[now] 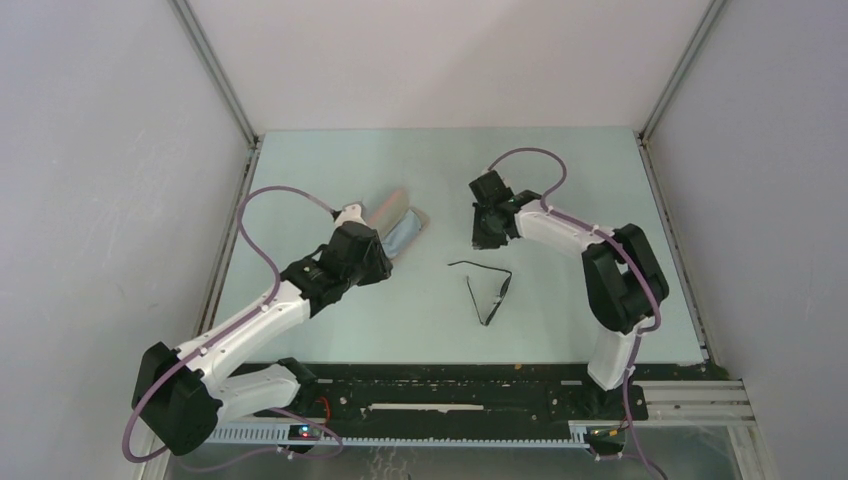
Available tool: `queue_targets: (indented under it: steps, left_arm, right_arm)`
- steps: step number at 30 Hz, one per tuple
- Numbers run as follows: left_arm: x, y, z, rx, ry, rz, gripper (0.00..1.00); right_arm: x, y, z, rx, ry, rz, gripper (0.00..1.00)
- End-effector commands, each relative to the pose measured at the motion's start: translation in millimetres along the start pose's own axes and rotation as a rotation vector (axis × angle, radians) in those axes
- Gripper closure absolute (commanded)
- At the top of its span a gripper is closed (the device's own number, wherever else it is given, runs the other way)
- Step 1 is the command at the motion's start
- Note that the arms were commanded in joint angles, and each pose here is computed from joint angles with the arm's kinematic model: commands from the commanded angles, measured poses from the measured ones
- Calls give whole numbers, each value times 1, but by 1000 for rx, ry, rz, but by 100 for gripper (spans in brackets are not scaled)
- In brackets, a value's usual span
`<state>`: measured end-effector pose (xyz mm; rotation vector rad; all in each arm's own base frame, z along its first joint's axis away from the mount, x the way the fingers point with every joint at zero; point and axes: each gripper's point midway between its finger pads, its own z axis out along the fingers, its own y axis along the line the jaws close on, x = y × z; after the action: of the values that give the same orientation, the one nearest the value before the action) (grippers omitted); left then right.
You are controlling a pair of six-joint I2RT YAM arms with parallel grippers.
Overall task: Organize the sunglasses
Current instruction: Fold the sunglasses at the center of the board.
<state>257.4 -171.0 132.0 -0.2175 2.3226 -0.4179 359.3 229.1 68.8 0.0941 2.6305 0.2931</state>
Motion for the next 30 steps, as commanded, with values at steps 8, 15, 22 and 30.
queue_targets:
  steps: [8,15,22,30]
  left_arm:
    - [8,-12,11,46,55,-10,60]
    - [7,-49,33,135,132,24,60]
    - [3,-85,69,143,203,62,62]
    - [-4,-94,110,31,247,135,62]
  right_arm:
    - [57,34,-23,-53,86,-204,92]
    - [22,15,-73,-20,-71,-121,86]
    - [58,-80,-71,112,-25,200,85]
    - [117,-99,-62,104,75,283,84]
